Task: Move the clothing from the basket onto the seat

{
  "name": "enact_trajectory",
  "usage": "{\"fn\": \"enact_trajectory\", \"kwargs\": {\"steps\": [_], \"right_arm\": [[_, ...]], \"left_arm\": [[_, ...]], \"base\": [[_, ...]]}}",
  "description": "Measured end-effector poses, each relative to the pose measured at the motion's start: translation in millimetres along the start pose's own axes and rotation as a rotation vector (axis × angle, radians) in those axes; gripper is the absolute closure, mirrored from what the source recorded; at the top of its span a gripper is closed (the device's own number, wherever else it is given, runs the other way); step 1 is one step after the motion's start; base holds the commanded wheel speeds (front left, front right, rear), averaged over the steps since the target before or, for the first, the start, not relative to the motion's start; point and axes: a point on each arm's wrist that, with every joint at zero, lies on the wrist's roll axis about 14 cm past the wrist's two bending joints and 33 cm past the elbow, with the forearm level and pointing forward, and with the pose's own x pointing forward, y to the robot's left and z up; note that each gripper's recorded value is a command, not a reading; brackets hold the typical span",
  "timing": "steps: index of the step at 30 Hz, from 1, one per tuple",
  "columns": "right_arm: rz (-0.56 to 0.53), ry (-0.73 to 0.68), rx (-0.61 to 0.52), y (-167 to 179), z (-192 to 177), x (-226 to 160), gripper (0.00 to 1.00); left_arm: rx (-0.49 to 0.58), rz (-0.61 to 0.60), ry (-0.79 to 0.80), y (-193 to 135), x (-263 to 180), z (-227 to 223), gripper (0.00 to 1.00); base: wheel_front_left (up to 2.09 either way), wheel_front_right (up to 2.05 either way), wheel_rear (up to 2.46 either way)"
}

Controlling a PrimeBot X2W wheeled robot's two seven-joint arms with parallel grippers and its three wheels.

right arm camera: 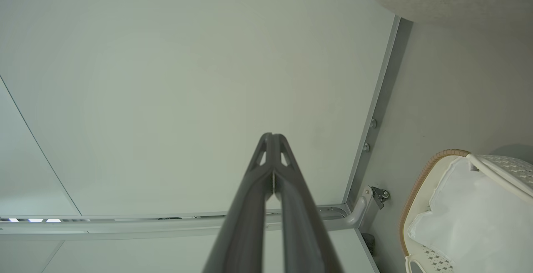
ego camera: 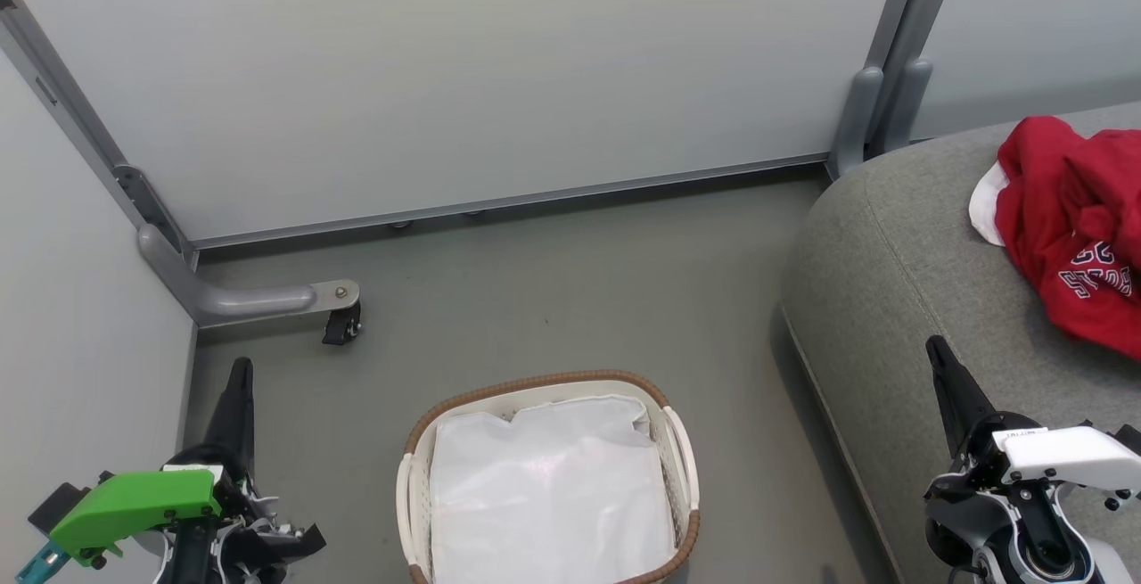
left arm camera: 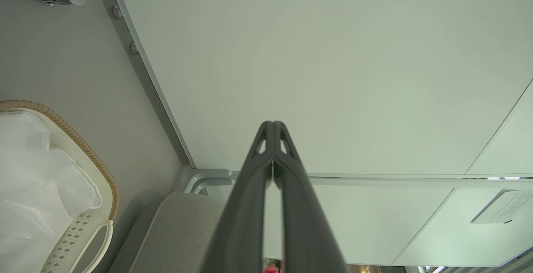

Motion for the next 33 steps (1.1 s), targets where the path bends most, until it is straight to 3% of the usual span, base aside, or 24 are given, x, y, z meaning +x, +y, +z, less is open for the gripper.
{"fn": "enact_trajectory", "kwargs": {"steps": [33], "right_arm": [[0.0, 0.0, 0.0, 0.0, 0.0, 0.0, 1.0]], "left_arm": [[0.0, 0.0, 0.0, -0.1, 0.0, 0.0, 1.0]], "base": [[0.0, 0.0, 0.0]]}}
